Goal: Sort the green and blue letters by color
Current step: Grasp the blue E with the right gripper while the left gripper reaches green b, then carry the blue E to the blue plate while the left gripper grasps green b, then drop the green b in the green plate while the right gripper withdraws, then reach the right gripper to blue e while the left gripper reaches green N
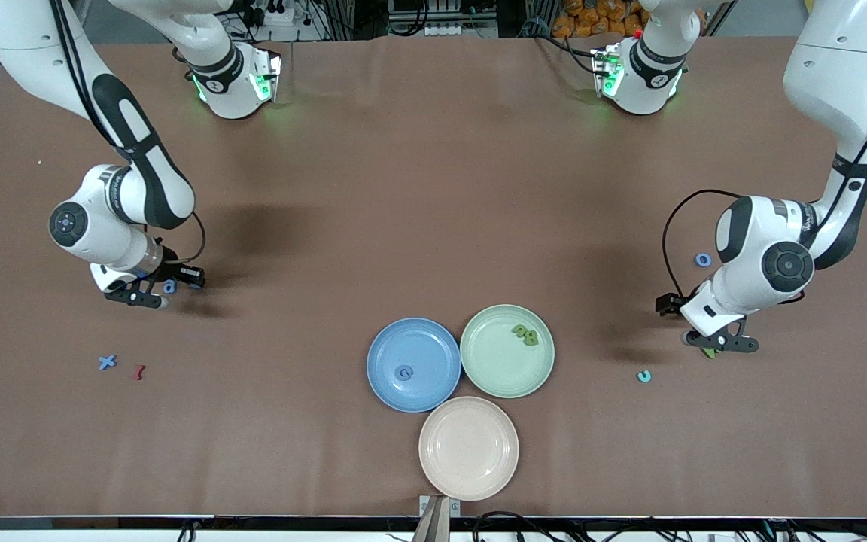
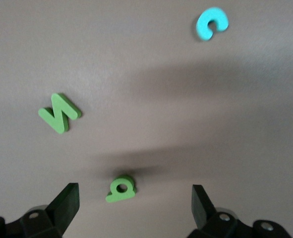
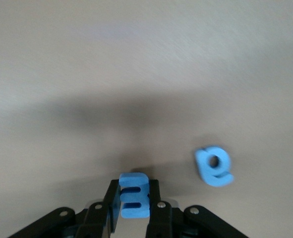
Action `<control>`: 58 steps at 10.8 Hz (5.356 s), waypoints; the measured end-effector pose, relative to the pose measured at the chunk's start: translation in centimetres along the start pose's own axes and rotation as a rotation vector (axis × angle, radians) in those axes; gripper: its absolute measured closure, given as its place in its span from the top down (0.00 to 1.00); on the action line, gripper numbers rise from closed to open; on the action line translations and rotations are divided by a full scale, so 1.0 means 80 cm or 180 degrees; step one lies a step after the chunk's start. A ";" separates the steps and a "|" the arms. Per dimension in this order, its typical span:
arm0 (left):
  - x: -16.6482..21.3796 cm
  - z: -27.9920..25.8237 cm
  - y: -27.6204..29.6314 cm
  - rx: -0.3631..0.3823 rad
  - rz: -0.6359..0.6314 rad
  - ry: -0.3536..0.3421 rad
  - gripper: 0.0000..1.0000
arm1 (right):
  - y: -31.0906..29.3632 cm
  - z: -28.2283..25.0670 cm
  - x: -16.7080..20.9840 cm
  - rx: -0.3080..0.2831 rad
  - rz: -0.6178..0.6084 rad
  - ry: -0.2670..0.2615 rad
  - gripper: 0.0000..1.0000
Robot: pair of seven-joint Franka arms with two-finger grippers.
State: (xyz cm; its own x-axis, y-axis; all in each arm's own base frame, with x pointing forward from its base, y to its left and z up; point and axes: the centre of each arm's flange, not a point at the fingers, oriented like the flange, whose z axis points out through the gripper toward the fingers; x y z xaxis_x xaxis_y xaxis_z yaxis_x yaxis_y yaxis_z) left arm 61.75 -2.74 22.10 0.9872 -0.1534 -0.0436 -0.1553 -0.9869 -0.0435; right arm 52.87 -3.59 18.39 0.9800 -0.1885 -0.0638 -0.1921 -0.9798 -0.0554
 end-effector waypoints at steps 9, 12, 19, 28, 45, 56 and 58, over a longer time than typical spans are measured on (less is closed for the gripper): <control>-0.051 0.057 -0.023 -0.0032 -0.0019 0.0182 0.95 | -0.235 -0.083 0.077 0.0329 0.0779 -0.0118 0.27; -0.053 0.058 -0.025 -0.0030 -0.0028 0.0192 0.73 | -0.351 -0.085 0.075 0.0419 0.1192 -0.0037 0.27; -0.053 0.054 -0.027 -0.0021 -0.0036 0.0254 0.34 | -0.493 -0.066 0.083 0.0931 0.2152 0.0140 0.27; 0.009 -0.012 0.131 -0.0154 -0.0458 0.0431 0.34 | -0.510 -0.044 0.088 0.1007 0.2256 0.0270 1.00; 0.073 -0.033 0.286 -0.0257 -0.0858 0.0358 1.00 | -0.039 -0.015 0.079 -0.0158 -0.1036 -0.0179 1.00; 0.061 0.007 -0.055 0.0045 -0.0471 0.0169 1.00 | 0.063 0.004 0.033 -0.0204 -0.1259 -0.0452 1.00; 0.056 0.018 -0.073 0.0030 -0.0544 0.0125 1.00 | 0.063 0.003 0.030 -0.0210 -0.1239 -0.0417 1.00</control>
State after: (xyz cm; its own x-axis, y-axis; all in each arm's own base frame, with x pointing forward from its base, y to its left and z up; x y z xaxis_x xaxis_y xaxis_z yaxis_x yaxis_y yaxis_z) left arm 67.03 2.42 20.74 0.9999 0.0145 0.0043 0.0147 -0.9983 -0.0562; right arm 54.25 -8.99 17.73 0.9631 0.2028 -0.1771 0.1994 -0.9792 -0.0368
